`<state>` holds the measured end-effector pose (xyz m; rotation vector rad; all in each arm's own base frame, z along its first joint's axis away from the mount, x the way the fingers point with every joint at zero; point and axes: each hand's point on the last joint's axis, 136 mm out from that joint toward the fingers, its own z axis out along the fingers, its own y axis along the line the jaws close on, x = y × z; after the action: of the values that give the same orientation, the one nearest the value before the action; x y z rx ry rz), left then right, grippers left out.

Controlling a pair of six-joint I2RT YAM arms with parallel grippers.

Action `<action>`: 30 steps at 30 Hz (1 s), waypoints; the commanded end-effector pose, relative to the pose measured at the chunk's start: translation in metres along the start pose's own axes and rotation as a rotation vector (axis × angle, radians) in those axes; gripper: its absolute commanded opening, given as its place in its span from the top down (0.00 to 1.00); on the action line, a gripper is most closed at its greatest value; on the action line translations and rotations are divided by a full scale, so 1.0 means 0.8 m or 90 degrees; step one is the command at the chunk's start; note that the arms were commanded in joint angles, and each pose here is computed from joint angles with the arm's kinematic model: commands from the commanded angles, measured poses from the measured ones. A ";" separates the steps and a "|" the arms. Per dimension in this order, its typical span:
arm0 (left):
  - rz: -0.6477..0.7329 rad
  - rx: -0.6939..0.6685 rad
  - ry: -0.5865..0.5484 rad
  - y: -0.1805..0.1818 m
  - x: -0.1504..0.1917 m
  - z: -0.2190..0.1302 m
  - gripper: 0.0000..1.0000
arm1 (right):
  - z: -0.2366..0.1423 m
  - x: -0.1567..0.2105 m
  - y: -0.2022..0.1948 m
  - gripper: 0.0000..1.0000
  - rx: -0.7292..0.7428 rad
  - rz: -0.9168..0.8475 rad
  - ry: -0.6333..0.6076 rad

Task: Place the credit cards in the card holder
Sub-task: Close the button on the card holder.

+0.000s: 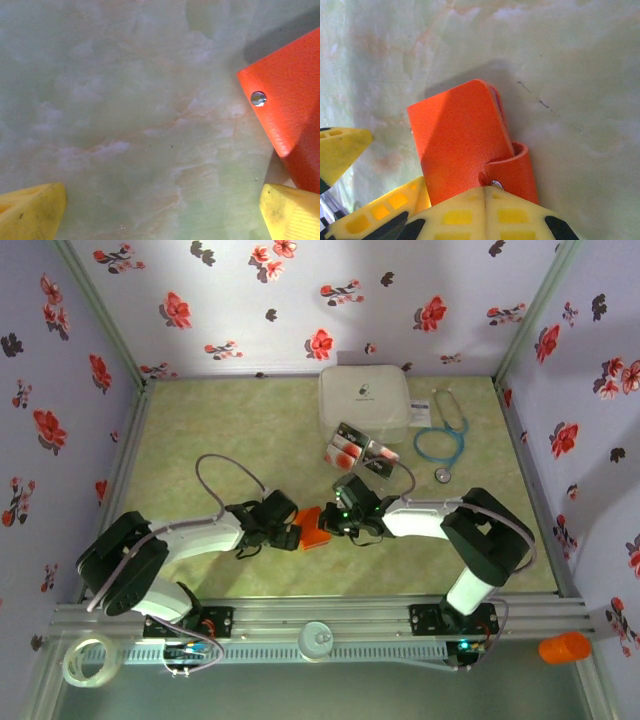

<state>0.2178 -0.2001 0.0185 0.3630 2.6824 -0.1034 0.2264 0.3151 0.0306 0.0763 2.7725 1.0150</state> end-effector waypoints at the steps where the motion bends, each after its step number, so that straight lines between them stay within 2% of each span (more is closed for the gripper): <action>1: -0.005 0.011 -0.001 -0.004 -0.009 -0.022 0.00 | 0.010 0.010 -0.034 1.00 0.031 0.024 0.009; 5: -0.013 0.028 -0.029 -0.014 -0.039 -0.038 0.00 | 0.009 0.014 -0.038 1.00 0.029 0.028 0.011; 10: -0.006 0.027 -0.033 -0.024 -0.059 -0.028 0.00 | 0.010 0.015 -0.034 1.00 0.019 0.029 0.014; 22: 0.013 0.001 0.028 -0.020 -0.027 0.014 0.00 | -0.006 -0.006 -0.004 1.00 -0.027 0.024 -0.009; 30: 0.018 -0.002 0.034 -0.019 -0.020 0.020 0.00 | -0.027 -0.018 0.017 1.00 -0.044 0.007 -0.026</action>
<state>0.2429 -0.2318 0.0266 0.3588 2.6893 -0.1470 0.2292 0.3120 0.0426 0.0889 2.7287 1.1017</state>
